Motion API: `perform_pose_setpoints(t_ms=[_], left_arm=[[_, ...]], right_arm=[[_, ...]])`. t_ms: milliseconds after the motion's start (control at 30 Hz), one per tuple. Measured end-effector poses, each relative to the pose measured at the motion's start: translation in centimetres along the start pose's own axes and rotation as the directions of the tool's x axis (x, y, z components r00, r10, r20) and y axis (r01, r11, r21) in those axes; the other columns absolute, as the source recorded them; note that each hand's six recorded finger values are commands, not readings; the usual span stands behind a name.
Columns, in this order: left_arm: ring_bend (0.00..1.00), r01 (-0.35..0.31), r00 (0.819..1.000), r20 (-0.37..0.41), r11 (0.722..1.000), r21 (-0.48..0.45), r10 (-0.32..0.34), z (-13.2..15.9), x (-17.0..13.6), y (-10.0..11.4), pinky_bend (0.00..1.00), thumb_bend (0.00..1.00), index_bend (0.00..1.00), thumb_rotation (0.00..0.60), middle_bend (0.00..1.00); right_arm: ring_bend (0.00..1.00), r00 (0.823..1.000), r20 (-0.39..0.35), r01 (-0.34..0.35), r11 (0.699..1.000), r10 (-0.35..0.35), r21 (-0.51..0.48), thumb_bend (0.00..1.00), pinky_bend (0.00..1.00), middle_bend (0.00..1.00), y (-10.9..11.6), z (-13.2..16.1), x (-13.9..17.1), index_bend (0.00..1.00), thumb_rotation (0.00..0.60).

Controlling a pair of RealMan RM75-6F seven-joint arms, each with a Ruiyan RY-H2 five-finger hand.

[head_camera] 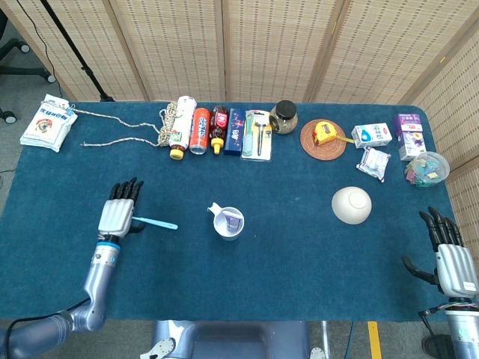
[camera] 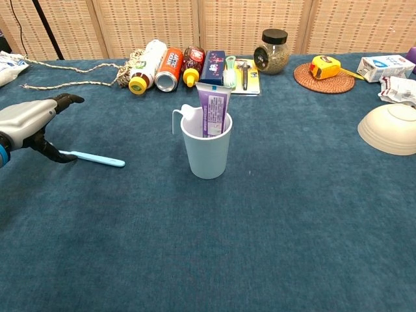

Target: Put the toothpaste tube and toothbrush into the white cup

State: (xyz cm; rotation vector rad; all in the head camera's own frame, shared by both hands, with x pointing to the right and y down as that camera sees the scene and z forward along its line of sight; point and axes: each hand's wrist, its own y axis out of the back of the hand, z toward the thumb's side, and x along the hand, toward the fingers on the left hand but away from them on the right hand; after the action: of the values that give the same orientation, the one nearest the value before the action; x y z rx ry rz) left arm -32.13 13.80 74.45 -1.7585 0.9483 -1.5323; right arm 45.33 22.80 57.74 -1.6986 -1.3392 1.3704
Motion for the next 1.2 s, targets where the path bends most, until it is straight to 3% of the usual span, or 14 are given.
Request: perform_pose_setpoints(t_ms=[200,400,667,1200], left_arm=[[0.00,0.027,0.999,0.024,1.000,0.002,-0.027,0.3,0.1,-0.1,0.00,0.19,0.00,0.600,0.00],[0.00,0.087,0.990,0.106,0.996,0.012,-0.087,1.5,-0.9,-0.2,0.00,0.19,0.01,0.600,0.00],[0.00,0.110,0.978,0.173,0.992,0.068,-0.120,2.6,-1.6,0.2,0.00,0.23,0.27,0.600,0.00],[0.00,0.103,0.964,0.230,0.985,0.137,-0.133,6.0,-1.8,-0.7,0.00,0.29,0.39,0.600,0.00]], right_arm=[[0.00,1.000,0.002,-0.005,1.000,0.005,0.002,0.31,0.03,0.00,-0.2,0.0,0.0,0.00,0.600],[0.00,1.000,0.002,0.000,1.000,0.000,0.000,0.31,0.03,0.00,0.0,0.0,0.0,0.00,0.600],[0.00,1.000,-0.002,0.001,1.000,-0.001,-0.002,0.31,0.03,0.00,0.0,0.0,0.0,0.00,0.600],[0.00,1.000,0.001,0.004,1.000,-0.004,-0.001,0.31,0.03,0.00,0.1,-0.1,0.0,0.00,0.600]])
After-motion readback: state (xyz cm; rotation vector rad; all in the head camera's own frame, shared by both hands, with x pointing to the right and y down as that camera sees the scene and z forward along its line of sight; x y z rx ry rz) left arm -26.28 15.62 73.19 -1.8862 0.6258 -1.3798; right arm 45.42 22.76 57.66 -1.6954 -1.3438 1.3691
